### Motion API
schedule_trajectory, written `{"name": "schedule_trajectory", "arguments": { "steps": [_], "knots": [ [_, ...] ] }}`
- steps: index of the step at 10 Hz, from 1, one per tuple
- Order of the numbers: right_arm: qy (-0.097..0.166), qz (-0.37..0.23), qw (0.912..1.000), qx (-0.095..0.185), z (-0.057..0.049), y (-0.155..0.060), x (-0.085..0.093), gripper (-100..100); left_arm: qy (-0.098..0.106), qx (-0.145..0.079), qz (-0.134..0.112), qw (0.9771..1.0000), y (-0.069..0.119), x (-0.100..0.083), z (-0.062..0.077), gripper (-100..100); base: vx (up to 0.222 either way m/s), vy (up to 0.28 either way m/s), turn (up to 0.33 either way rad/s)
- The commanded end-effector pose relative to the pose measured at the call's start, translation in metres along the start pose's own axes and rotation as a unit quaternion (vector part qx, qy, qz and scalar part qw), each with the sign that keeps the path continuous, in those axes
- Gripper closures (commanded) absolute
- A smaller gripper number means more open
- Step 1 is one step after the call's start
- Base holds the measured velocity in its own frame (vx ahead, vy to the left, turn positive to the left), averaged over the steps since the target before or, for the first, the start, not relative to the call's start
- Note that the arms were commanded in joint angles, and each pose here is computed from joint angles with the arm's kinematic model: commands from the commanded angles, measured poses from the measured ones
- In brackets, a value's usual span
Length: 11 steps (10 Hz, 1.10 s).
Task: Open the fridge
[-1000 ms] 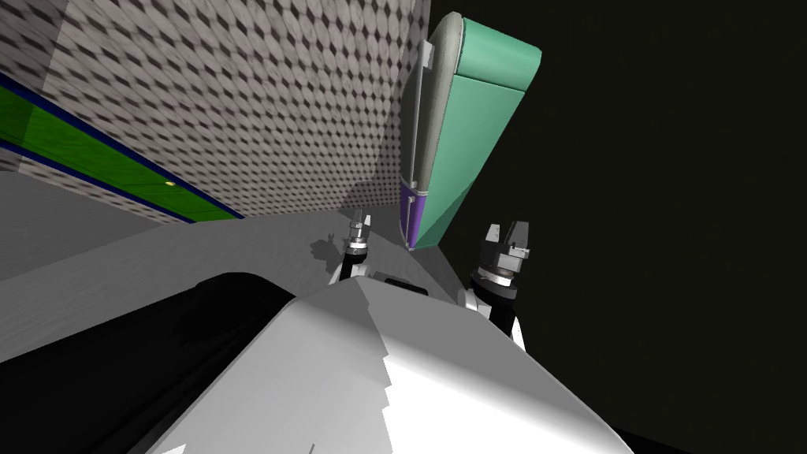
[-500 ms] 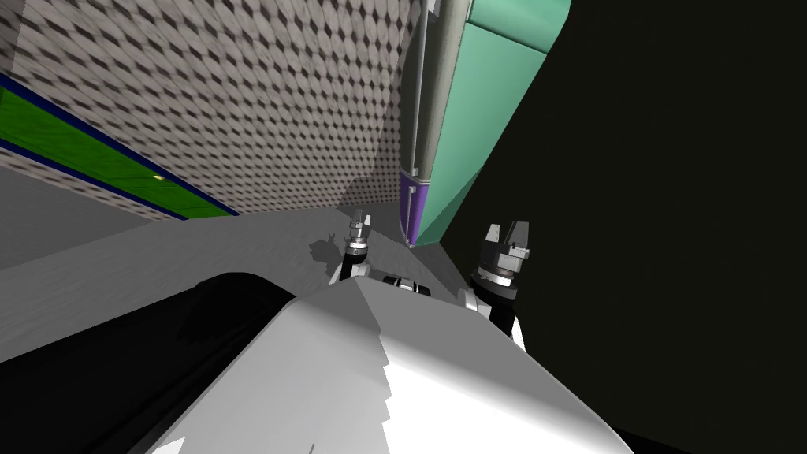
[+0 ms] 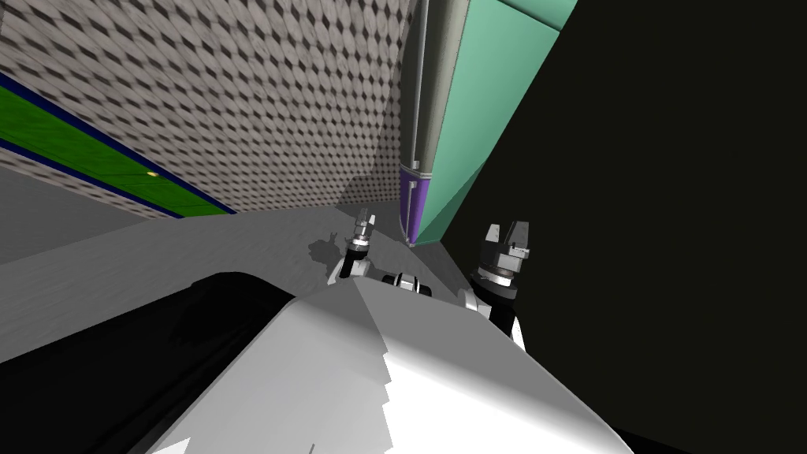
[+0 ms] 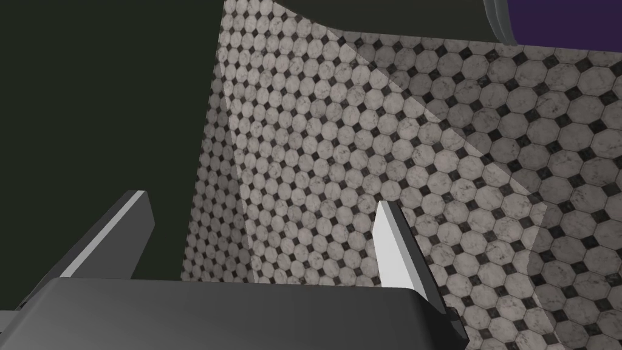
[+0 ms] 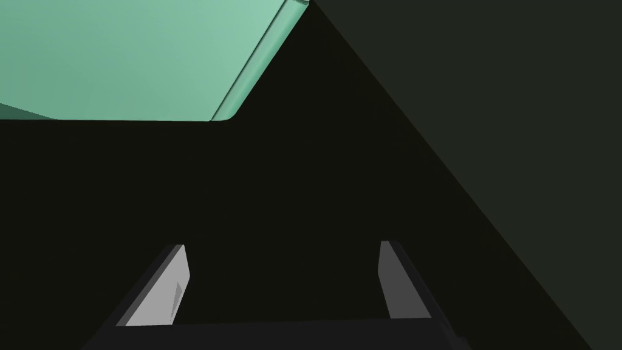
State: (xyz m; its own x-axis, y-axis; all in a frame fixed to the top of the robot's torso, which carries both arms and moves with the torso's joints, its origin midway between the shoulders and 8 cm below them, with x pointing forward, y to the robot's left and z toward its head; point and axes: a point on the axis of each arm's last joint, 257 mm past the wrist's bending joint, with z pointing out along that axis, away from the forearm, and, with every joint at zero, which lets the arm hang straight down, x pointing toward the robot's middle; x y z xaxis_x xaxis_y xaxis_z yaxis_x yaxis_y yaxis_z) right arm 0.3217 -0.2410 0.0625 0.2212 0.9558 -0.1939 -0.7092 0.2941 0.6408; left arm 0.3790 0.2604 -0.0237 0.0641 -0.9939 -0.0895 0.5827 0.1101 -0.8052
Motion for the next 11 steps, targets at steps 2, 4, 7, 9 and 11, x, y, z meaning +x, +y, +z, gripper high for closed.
{"name": "schedule_trajectory", "arguments": {
  "steps": [2, 4, 7, 9, 11],
  "knots": [
    [0.0, 0.0, 1.0, 0.0, 0.0, 0.0, 0.0, 0, 0.027, -0.016, -0.002, 0.9995, 0.023, 0.009, 0.017, -100, 0.028, -0.013, 0.002],
    [0.0, 0.0, 1.0, 0.0, 0.0, 0.0, 0.0, 0, 0.034, -0.023, -0.005, 0.9991, 0.032, 0.012, 0.026, -100, 0.021, -0.01, 0.002],
    [0.0, 0.0, 1.0, 0.0, 0.0, 0.0, 0.0, 0, 0.045, -0.043, -0.011, 0.998, 0.056, 0.018, 0.044, -100, 0.019, -0.009, 0.002],
    [0.0, 0.0, 1.0, 0.0, 0.0, 0.0, 0.0, 0, 0.051, -0.049, -0.015, 0.9974, 0.065, 0.022, 0.058, -100, 0.023, -0.011, 0.002],
    [0.0, 0.0, 1.0, 0.0, 0.0, 0.0, 0.0, 0, 0.055, -0.061, -0.018, 0.9965, 0.077, 0.025, 0.069, -100, 0.023, -0.01, 0.003]
  ]
}}
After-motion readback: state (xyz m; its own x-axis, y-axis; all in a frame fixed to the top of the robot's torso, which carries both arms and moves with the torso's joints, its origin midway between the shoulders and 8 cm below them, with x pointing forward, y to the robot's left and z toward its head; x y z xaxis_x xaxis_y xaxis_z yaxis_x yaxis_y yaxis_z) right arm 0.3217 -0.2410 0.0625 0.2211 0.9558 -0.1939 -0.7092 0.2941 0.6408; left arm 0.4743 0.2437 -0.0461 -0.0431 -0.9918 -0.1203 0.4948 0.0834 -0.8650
